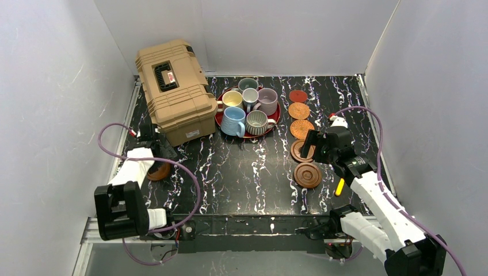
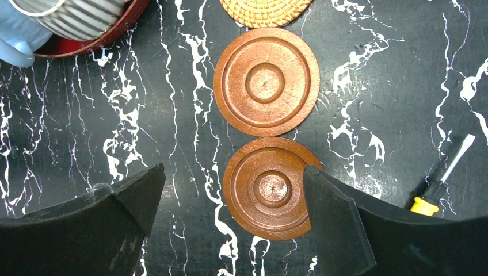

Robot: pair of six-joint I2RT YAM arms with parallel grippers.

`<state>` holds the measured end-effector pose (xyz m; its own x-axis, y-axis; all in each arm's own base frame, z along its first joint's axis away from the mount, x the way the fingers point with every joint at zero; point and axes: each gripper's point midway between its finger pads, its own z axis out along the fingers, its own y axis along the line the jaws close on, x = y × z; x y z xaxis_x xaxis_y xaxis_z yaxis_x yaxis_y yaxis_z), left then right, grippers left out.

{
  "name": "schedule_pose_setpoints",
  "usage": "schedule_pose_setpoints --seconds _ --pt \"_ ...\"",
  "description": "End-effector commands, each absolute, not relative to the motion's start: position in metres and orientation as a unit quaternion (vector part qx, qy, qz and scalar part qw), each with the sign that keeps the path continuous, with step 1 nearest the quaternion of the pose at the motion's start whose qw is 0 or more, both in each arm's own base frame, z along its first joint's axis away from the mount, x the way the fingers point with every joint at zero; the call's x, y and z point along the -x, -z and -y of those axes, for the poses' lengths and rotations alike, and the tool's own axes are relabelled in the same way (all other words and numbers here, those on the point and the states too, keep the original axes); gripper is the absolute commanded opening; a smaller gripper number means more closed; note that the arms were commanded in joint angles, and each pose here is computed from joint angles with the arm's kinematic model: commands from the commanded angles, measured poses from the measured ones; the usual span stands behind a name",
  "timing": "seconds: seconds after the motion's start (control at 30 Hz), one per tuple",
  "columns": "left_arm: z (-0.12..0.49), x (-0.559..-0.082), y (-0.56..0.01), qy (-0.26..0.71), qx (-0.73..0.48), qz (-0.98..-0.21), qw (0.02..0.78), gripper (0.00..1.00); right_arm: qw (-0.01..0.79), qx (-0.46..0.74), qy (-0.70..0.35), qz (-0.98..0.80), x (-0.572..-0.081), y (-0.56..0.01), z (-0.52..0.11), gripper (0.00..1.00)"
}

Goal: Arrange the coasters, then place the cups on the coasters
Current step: Move the coaster to the corner of the board.

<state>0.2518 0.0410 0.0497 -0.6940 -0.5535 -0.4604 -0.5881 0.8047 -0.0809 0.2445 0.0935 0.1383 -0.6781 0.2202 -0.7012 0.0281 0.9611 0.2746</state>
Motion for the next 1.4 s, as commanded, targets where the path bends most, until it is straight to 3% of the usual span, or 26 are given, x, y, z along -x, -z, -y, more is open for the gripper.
schedule_pose_setpoints --seconds 0.0,0.4,0.73,1.37 --pt "-0.050 -0.260 -0.045 -0.044 0.311 -0.919 0.238 0.70 0.420 -0.068 -0.130 -0.895 -0.249 -0.156 -0.093 0.98" --pt "-0.014 -0.244 -0.020 0.006 0.333 -0.924 0.187 0.65 0.426 -0.070 -0.131 -0.893 -0.249 -0.159 -0.092 0.98" --pt "0.026 -0.195 -0.004 0.081 0.401 -0.903 0.129 0.59 0.427 -0.067 -0.133 -0.892 -0.251 -0.164 -0.094 0.99" --pt "0.098 -0.182 -0.008 0.093 0.223 -0.957 0.160 0.54 0.408 -0.062 -0.144 -0.900 -0.250 -0.159 -0.100 0.99"
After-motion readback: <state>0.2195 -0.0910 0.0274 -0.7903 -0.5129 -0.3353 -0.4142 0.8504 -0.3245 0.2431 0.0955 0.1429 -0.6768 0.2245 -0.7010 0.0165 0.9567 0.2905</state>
